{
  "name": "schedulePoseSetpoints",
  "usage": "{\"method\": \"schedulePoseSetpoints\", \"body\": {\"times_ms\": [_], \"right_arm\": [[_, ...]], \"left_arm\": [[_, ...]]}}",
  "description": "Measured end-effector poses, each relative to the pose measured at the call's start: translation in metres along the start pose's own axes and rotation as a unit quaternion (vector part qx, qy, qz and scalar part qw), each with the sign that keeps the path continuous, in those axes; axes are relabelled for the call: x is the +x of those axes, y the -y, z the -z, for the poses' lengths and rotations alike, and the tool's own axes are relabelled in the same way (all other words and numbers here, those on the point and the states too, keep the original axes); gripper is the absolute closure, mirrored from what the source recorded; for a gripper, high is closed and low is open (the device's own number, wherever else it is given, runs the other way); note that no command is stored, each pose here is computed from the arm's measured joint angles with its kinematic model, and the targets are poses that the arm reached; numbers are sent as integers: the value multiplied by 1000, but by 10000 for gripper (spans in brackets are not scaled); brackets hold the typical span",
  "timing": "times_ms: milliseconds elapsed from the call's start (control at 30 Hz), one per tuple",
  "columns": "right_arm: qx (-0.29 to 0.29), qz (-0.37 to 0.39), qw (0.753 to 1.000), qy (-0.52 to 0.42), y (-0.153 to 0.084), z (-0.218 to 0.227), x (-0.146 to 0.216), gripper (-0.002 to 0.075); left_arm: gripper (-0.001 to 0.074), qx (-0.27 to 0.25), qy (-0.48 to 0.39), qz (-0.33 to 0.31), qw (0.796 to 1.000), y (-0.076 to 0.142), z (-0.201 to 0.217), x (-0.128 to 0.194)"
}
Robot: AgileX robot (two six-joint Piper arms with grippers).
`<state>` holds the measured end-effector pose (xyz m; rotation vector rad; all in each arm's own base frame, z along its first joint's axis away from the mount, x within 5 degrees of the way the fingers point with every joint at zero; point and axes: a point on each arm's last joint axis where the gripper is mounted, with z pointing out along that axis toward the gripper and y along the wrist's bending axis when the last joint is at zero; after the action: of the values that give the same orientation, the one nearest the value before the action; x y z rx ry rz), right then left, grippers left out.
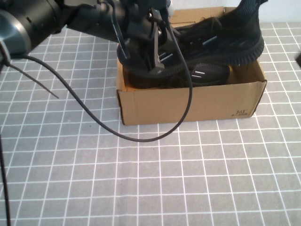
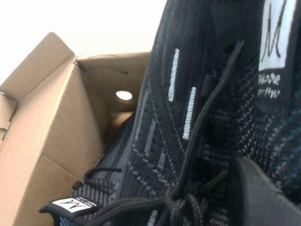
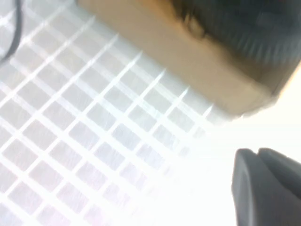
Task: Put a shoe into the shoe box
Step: Place the shoe in the shoe box
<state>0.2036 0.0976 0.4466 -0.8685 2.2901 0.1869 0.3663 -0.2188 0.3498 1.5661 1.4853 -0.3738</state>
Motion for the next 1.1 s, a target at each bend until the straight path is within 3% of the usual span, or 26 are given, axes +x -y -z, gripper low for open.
{"method": "schedulePoseSetpoints", "body": {"times_ms": [433,1100], "right_arm": [[7,-47,999,16,-19,12,64,742],[14,-46,998,40,-21,23,67,742]], "left_arm": [[706,-21,-8,-32,999,-10,-45,34],[708,-5,-10,-69,998,-3,-69,42]]}}
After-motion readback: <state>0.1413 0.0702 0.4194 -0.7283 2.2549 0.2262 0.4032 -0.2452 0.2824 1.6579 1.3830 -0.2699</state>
